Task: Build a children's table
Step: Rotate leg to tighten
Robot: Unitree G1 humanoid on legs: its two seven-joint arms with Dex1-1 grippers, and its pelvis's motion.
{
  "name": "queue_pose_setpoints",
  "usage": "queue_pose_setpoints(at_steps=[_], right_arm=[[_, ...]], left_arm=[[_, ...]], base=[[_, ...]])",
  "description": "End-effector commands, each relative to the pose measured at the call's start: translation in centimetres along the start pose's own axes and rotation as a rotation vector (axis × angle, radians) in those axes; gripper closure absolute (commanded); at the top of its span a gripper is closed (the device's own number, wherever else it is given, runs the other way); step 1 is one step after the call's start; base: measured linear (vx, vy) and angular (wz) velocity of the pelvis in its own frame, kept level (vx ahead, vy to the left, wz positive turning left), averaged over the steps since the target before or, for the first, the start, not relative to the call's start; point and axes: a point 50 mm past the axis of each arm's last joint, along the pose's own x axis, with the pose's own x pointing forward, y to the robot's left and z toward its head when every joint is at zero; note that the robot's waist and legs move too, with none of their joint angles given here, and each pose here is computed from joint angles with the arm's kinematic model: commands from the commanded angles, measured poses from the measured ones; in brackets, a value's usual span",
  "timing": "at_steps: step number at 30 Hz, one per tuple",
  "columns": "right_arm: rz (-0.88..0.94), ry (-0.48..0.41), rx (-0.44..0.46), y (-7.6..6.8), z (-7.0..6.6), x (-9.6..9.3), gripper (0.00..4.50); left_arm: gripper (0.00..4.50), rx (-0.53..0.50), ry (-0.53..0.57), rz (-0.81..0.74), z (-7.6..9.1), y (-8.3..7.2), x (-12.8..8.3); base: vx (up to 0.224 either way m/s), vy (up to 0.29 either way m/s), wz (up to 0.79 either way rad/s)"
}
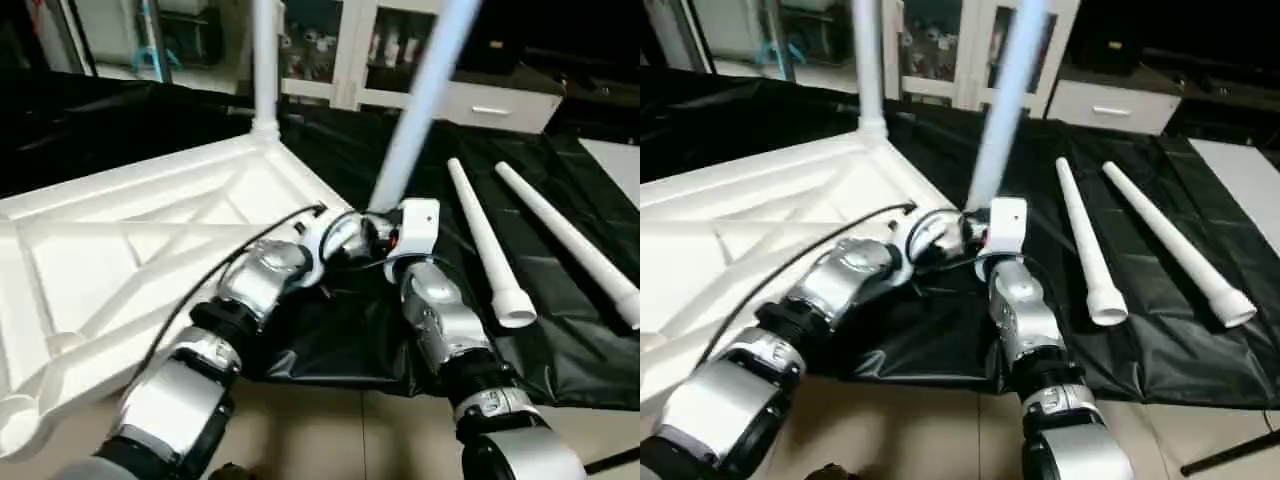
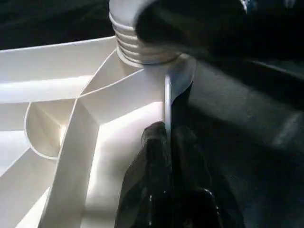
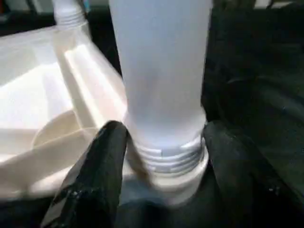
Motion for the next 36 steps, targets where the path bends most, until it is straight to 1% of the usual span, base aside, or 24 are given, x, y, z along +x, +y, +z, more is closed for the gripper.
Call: queue_pose_setpoints(at_steps=[1,2,3,4,5,6,7,8,10,11,12,13,14,15,16,17,18,19,22,24,27,32,36], right_arm=[[-0.002,-0.001,-0.015,-1.1,0.3,-0.3,1.24],[0.009,-0.009,-0.025,-1.5,0.6,-0.4,1.12],[0.045,-0.006,-0.031,-2.0,0.9,-0.7,1.12],[0.045,-0.006,-0.031,-2.0,0.9,-0.7,1.00],[0.084,-0.001,-0.037,-2.7,1.1,-1.1,0.93],[0.151,0.011,-0.062,-3.3,1.2,-1.7,0.80],[0.172,0.016,-0.071,-3.5,1.3,-1.9,0.69],[0.273,0.034,-0.110,-4.1,1.4,-2.8,0.62],[0.341,0.047,-0.152,-4.3,1.4,-3.5,0.48],[0.412,0.059,-0.185,-4.4,1.4,-4.0,0.37],[0.491,0.077,-0.213,-4.6,1.4,-4.7,0.27],[0.491,0.077,-0.213,-4.6,1.4,-4.7,0.18],[0.546,0.091,-0.235,-4.7,1.3,-5.2,0.18],[0.546,0.091,-0.235,-4.7,1.3,-5.2,0.05],[0.606,0.108,-0.250,-4.8,1.3,-5.7,0.05],[0.620,0.113,-0.254,-4.9,1.3,-5.8,0.05],[0.701,0.144,-0.268,-5.0,1.1,-6.6,0.05],[0.740,0.161,-0.277,-5.0,1.1,-7.0,0.05],[0.773,0.180,-0.289,-5.1,1.1,-7.3,0.05],[0.807,0.202,-0.345,-5.0,0.9,-7.6,0.05],[0.847,0.238,-0.403,-5.1,0.7,-7.7,0.05],[0.868,0.257,-0.421,-5.2,0.6,-7.7,0.05],[0.861,0.233,-0.409,-5.1,0.7,-7.2,0.05]], left_arm=[[4.50,0.062,-0.128,0.014,3.1,0.9,-0.5],[4.50,0.066,-0.128,0.001,3.0,1.0,-0.6],[4.50,0.074,-0.124,-0.011,2.8,1.0,-0.7],[4.50,0.074,-0.124,-0.011,2.8,1.0,-0.7],[4.50,0.083,-0.116,-0.038,2.5,1.0,-0.9],[4.50,0.100,-0.112,-0.079,2.1,0.9,-1.1],[4.50,0.105,-0.111,-0.092,2.0,0.9,-1.2],[4.50,0.127,-0.099,-0.153,1.4,0.7,-1.5],[4.50,0.136,-0.087,-0.202,0.9,0.5,-1.7],[4.50,0.147,-0.077,-0.252,0.4,0.2,-2.0],[4.50,0.166,-0.062,-0.352,-0.2,-0.4,-2.5],[4.50,0.166,-0.062,-0.352,-0.2,-0.4,-2.5],[4.50,0.185,-0.050,-0.428,-0.7,-0.9,-2.9],[4.50,0.185,-0.050,-0.428,-0.7,-0.9,-2.9],[4.50,0.210,-0.038,-0.494,-1.2,-1.3,-3.3],[4.50,0.215,-0.034,-0.513,-1.3,-1.4,-3.4],[4.50,0.230,-0.011,-0.603,-2.0,-1.9,-4.1],[4.50,0.229,-0.001,-0.642,-2.2,-2.1,-4.4],[4.50,0.224,0.008,-0.676,-2.4,-2.2,-4.7],[4.50,0.234,0.021,-0.675,-2.5,-2.2,-4.8],[4.50,0.245,0.030,-0.678,-2.6,-2.2,-5.0],[4.50,0.253,0.026,-0.681,-2.3,-2.2,-5.2],[4.50,0.258,0.028,-0.684,-2.3,-2.2,-5.2]], base=[[0.000,0.000,0.00],[0.000,0.000,0.00],[0.000,0.000,0.00],[0.000,0.000,0.00],[0.000,0.000,0.00],[0.000,0.000,0.00],[0.000,0.000,0.00],[0.000,0.000,0.00],[0.000,0.000,0.00],[0.000,0.000,0.00],[0.000,0.000,0.00],[0.000,0.000,0.00],[0.000,0.000,0.00],[0.000,0.000,0.00],[0.000,0.000,0.00],[0.000,0.000,0.00],[0.000,0.000,0.00],[0.000,0.000,0.00],[0.000,0.000,0.00],[0.000,0.000,0.00],[0.000,0.000,0.00],[0.000,0.000,0.00],[0.000,0.000,0.00]])
